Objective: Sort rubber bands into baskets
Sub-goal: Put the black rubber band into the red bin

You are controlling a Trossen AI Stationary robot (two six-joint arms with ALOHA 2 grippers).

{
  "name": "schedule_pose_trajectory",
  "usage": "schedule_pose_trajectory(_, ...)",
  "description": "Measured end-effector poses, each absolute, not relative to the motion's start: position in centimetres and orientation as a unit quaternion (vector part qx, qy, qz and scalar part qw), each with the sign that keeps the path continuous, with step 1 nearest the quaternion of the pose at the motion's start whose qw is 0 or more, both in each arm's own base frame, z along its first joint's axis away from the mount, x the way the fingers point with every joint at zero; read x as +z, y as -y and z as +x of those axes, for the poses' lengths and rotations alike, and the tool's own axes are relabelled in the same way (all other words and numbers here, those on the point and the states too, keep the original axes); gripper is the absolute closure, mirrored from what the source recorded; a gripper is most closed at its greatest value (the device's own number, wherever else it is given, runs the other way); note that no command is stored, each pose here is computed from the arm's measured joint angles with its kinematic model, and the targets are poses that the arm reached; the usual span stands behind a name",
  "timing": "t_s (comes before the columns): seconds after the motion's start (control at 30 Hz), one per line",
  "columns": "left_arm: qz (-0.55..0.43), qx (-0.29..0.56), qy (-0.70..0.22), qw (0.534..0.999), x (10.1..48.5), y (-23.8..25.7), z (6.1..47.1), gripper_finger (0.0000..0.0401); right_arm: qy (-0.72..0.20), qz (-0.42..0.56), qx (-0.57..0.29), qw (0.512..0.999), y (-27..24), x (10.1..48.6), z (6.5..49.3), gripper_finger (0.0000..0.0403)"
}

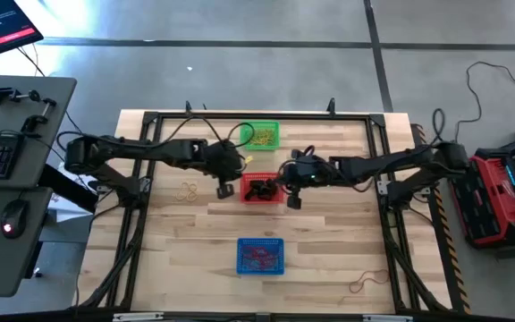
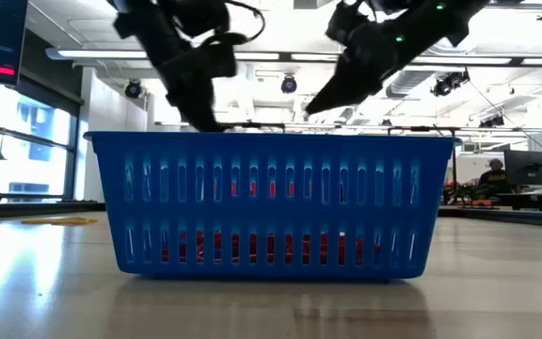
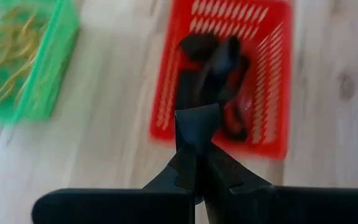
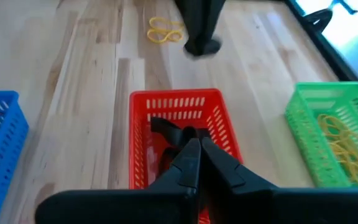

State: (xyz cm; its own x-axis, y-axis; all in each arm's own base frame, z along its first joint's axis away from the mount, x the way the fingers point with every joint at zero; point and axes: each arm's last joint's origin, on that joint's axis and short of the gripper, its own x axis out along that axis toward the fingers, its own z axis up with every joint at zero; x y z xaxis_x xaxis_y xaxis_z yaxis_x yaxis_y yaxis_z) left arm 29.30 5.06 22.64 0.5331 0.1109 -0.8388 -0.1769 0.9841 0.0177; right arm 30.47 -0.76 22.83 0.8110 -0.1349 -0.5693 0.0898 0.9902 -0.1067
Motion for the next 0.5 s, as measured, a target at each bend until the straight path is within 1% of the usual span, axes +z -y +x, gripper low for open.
schedule_pose_trajectory(0.13, -0.036, 0.052, -0.464, 0.884, 21.8, -4.7, 31.6, 0.0401, -0.282, -0.031, -0.067, 0.957, 0.8, 23.3, 28.1, 0.0403)
schedule_pose_trajectory(0.33, -0.011, 0.025, -0.487, 0.873, 20.5, -4.4, 34.6, 0.0401, -0.243, -0.001, -0.09, 0.966, 0.8, 22.3, 24.8, 0.0403)
schedule_pose_trajectory(0.5, 0.012, 0.0, -0.522, 0.853, 19.7, -3.8, 36.3, 0.0401, -0.225, 0.024, -0.09, 0.97, 0.4, 21.1, 23.4, 0.0403)
